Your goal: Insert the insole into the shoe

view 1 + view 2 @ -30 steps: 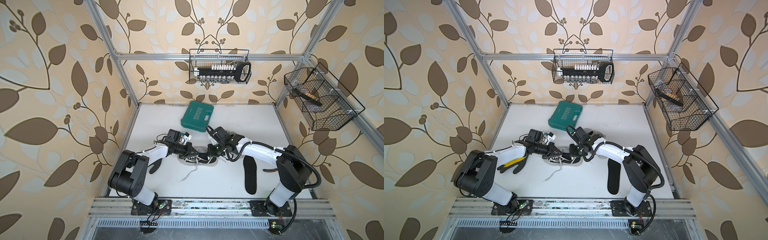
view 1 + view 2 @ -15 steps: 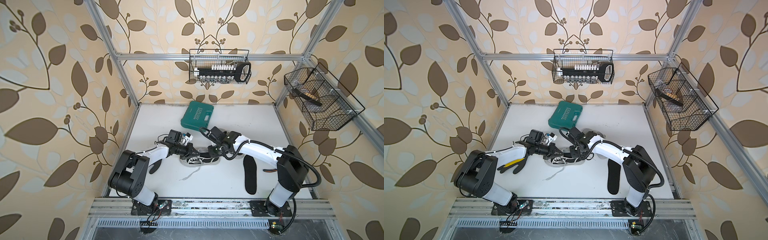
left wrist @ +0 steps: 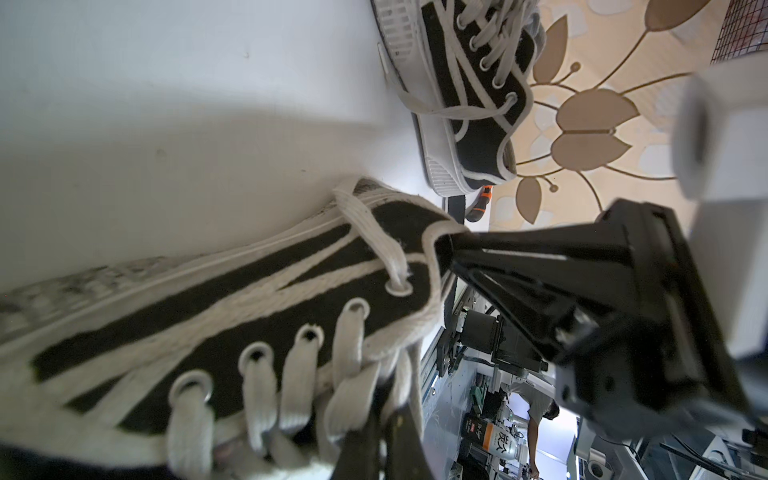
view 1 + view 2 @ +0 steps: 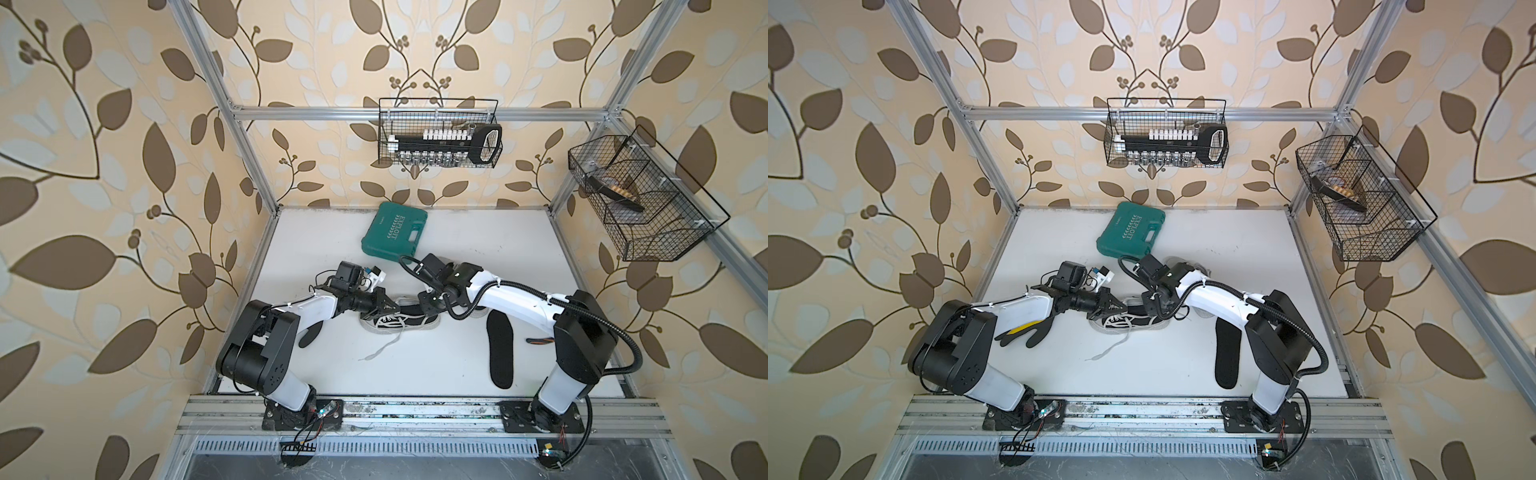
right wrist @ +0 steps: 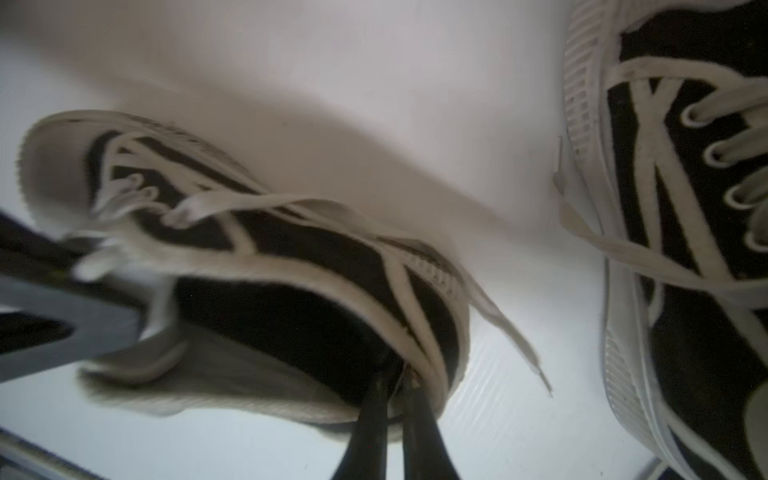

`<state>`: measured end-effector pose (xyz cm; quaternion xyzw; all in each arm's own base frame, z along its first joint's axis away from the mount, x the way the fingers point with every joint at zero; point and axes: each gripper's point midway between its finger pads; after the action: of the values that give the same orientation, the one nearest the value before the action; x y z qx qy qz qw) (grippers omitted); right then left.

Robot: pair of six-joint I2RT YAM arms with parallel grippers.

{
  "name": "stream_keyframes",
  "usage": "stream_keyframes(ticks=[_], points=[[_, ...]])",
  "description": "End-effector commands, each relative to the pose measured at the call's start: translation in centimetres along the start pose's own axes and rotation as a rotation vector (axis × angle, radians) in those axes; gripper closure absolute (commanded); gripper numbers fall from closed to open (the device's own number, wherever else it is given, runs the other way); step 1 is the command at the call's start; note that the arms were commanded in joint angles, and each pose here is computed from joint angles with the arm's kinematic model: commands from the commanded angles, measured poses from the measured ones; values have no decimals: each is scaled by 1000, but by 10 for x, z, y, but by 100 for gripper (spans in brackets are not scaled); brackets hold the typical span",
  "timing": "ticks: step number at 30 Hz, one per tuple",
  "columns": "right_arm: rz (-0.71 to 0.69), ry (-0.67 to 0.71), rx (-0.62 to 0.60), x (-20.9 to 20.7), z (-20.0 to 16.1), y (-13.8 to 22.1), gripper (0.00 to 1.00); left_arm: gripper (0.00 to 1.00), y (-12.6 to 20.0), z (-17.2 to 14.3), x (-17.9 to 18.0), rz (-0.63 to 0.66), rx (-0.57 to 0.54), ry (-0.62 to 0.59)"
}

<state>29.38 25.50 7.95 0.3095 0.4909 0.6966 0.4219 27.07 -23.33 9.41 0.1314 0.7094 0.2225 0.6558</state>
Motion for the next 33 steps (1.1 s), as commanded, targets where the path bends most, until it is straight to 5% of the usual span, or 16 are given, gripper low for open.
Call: stream_keyframes(ticks=[1,11,18,26,33], points=[[-11,-15,61,-13,-12,-26,93,100,-2,-6,3,-3,12,22],[-72,106,6,4,7,18,98,100,-6,-4,11,-1,9,40],[-26,40,103,-1,-17,-48,100,100,-6,-5,11,8,12,32],[-74,140,-15,17,21,14,100,100,-4,-5,8,6,10,22],[-25,96,44,14,4,-56,100,100,-6,-7,12,2,18,31]])
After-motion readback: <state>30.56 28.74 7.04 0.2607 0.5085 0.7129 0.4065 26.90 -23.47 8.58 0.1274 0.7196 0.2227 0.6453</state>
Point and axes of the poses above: each gripper's point midway between its finger pads, its own y axis back along the fingers, its own x axis along the line the jaws close on, z = x × y, and after that the axes turned 10 degrees about y, right-handed
